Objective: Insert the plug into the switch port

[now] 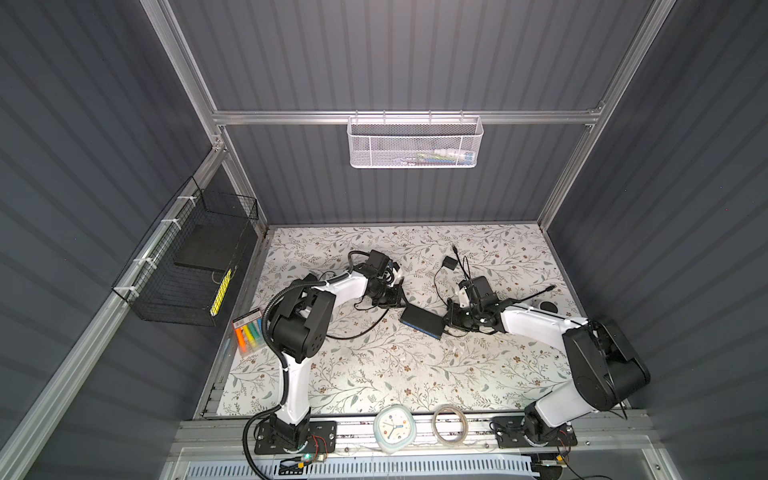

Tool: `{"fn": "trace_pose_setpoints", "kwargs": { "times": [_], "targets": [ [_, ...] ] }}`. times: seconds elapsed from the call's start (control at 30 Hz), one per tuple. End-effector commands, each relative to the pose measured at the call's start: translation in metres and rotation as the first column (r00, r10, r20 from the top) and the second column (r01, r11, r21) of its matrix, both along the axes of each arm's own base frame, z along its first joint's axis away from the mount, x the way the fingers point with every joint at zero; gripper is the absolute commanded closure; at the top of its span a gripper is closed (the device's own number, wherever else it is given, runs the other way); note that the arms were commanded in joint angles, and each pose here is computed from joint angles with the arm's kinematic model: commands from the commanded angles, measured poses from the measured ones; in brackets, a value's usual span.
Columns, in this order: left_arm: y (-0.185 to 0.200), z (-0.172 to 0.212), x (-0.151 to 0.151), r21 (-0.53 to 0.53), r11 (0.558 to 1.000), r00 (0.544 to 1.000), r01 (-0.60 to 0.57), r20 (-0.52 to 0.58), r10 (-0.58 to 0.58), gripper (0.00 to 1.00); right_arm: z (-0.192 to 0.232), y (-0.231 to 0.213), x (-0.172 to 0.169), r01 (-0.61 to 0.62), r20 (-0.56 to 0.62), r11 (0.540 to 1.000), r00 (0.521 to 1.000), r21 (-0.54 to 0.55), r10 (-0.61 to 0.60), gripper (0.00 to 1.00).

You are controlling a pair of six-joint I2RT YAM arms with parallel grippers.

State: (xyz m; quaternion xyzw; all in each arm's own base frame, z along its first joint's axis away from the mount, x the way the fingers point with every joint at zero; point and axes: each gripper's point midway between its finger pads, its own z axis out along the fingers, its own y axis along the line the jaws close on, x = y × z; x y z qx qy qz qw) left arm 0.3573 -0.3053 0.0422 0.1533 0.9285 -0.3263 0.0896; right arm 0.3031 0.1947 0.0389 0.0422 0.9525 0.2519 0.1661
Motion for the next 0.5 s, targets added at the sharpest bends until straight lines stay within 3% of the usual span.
{"fn": "trace_pose_setpoints", "kwargs": {
  "times": [0.0, 0.47],
  "targets": [
    [0.001, -0.010, -0.007, 0.005, 1.000, 0.999, -0.014, -0.045, 0.014, 0.66, -0.004, 0.007, -0.003, -0.002, -0.019, 1.000, 1.000, 0.031, 0.002, 0.75],
    [0.003, -0.024, -0.011, 0.007, 0.998, 0.995, -0.056, -0.086, 0.056, 0.66, -0.013, 0.018, -0.008, -0.001, -0.036, 0.998, 0.999, 0.061, 0.004, 0.74]
  ]
}}
